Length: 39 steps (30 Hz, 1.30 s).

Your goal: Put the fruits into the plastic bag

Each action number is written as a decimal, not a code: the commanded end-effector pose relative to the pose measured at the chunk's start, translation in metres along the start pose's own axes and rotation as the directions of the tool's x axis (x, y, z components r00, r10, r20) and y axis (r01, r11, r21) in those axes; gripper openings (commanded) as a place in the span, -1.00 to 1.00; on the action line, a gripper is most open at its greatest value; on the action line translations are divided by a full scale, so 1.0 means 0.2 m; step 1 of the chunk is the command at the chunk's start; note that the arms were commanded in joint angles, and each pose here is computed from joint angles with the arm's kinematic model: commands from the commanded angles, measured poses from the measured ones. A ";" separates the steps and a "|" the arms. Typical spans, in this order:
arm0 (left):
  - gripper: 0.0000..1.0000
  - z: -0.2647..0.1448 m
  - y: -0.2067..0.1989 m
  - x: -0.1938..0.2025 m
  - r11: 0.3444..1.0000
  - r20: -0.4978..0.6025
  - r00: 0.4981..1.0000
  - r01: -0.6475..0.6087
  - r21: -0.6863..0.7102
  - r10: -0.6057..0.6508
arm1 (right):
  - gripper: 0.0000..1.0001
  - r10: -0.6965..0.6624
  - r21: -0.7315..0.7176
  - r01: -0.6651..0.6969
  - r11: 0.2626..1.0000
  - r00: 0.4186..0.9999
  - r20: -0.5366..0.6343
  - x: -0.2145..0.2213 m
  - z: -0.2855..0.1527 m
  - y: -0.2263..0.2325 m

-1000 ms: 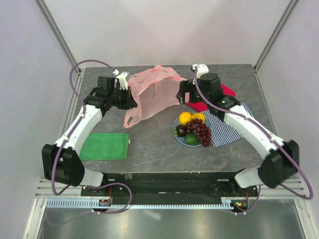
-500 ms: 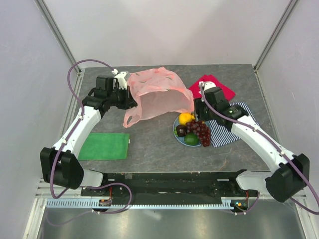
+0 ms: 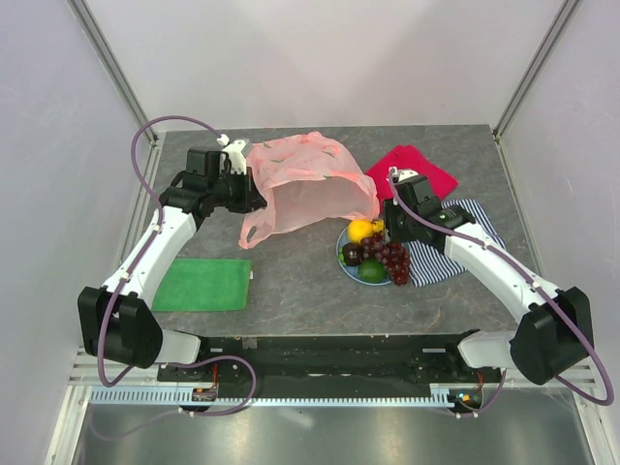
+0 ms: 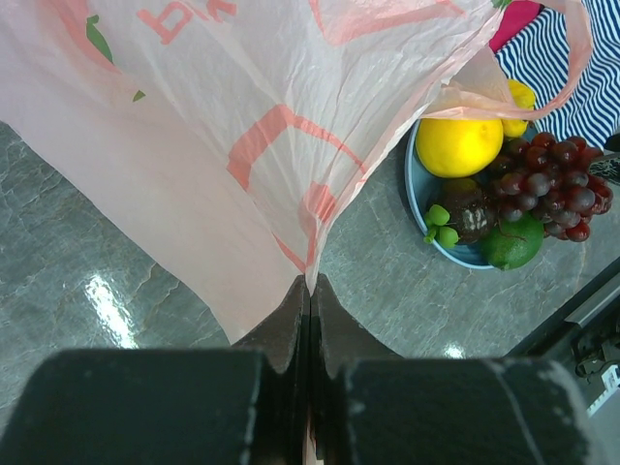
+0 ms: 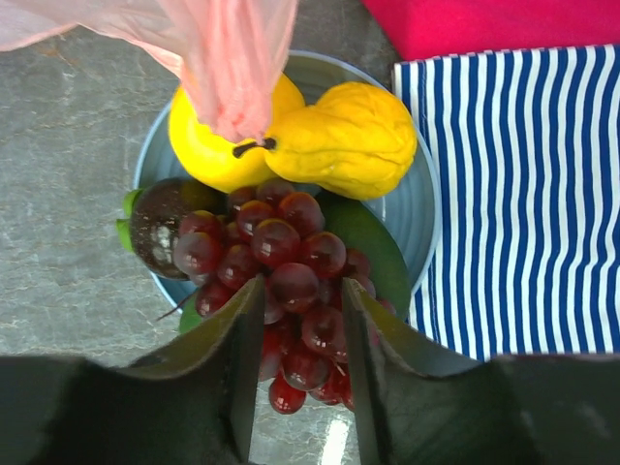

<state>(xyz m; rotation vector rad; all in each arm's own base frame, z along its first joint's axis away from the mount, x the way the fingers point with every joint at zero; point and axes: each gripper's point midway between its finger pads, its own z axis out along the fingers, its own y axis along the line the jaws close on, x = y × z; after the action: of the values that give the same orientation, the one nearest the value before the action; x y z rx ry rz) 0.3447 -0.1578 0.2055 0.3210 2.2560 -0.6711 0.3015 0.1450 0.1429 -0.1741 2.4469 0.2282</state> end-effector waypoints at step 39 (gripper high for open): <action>-0.97 0.00 -0.03 0.00 0.999 -0.009 1.000 0.015 0.035 -0.015 | -0.80 0.083 -0.050 -0.080 0.995 0.995 0.058 -0.06 -0.08 0.01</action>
<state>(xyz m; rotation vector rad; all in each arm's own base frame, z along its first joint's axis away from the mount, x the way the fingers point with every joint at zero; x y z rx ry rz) 0.3416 -0.1584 0.2007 0.3212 2.2801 -0.6809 0.3002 0.1464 0.1390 -0.1129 2.4514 0.3060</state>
